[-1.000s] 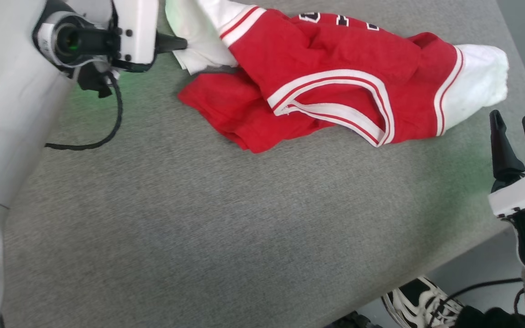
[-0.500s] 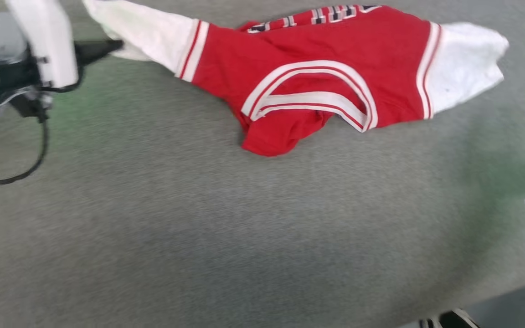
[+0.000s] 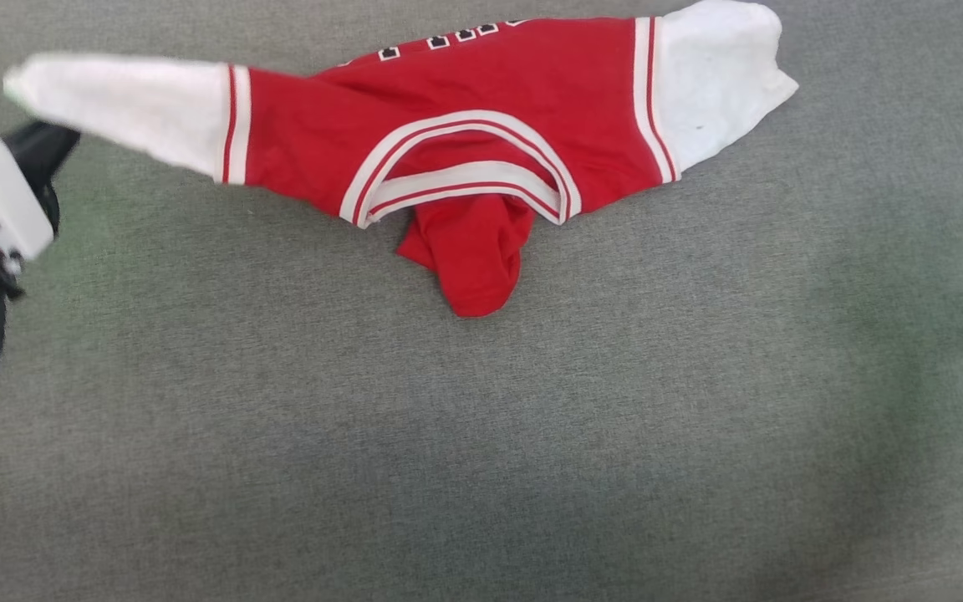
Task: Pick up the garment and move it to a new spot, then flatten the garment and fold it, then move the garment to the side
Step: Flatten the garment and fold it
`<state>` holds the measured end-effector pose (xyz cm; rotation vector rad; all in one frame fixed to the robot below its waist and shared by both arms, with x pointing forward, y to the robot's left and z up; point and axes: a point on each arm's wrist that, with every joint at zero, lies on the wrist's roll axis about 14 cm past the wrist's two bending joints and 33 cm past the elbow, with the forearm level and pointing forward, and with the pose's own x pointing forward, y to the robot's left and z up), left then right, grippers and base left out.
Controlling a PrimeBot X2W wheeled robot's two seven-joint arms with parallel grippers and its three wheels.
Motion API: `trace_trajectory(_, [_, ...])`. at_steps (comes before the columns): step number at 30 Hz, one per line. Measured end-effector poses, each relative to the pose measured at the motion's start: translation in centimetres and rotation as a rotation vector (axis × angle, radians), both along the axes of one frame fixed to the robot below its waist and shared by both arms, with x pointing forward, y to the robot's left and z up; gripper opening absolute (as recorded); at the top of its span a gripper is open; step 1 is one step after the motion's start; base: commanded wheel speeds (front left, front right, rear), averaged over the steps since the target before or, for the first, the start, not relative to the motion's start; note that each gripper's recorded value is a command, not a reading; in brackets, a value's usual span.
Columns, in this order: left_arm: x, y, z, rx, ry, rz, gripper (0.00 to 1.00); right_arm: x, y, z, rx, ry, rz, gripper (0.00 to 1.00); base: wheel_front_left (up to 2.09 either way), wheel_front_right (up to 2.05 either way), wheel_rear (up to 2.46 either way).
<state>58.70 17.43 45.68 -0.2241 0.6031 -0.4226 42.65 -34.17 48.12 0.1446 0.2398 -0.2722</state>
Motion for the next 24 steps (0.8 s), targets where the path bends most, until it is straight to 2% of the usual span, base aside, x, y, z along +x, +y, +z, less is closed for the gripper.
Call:
trace_trajectory(3, [-0.7,0.9,-1.8,0.012,-0.009,0.04,0.0,-0.4,0.1,-0.1,0.003,0.012,0.001,1.0,0.0,0.0,0.0])
trace_trajectory(6, [-1.7,2.1,-4.7,0.07,-0.015,0.065,0.0,-1.0,-0.4,0.5,-0.01,0.012,-0.011,1.0,0.0,0.0,0.0])
trace_trajectory(10, [-1.1,2.9,-5.3,0.089,-0.058,0.103,0.0,-2.0,-1.2,0.6,-0.027,0.028,-0.034,1.0,0.0,0.0,0.0])
trace_trajectory(11, [-1.1,2.9,-5.6,0.09,-0.06,0.106,0.15,-2.1,-1.3,0.8,-0.031,0.025,-0.037,1.0,0.0,0.0,0.0])
trace_trajectory(12, [-1.2,2.8,-5.8,0.092,-0.06,0.108,0.34,-2.1,-1.4,1.0,-0.034,0.023,-0.038,1.0,0.0,0.0,0.0])
trace_trajectory(13, [-1.3,2.8,-6.0,0.099,-0.06,0.105,0.76,-2.2,-1.4,1.0,-0.034,0.024,-0.039,1.0,0.0,0.0,0.0])
trace_trajectory(14, [-1.5,2.8,-6.2,0.113,-0.059,0.1,1.0,-2.3,-1.4,1.0,-0.033,0.025,-0.04,1.0,0.0,0.0,0.0])
trace_trajectory(24, [-2.6,6.6,-2.9,0.15,-0.196,0.175,1.0,-1.4,1.2,0.9,-0.033,0.052,0.054,1.0,0.0,0.0,0.0])
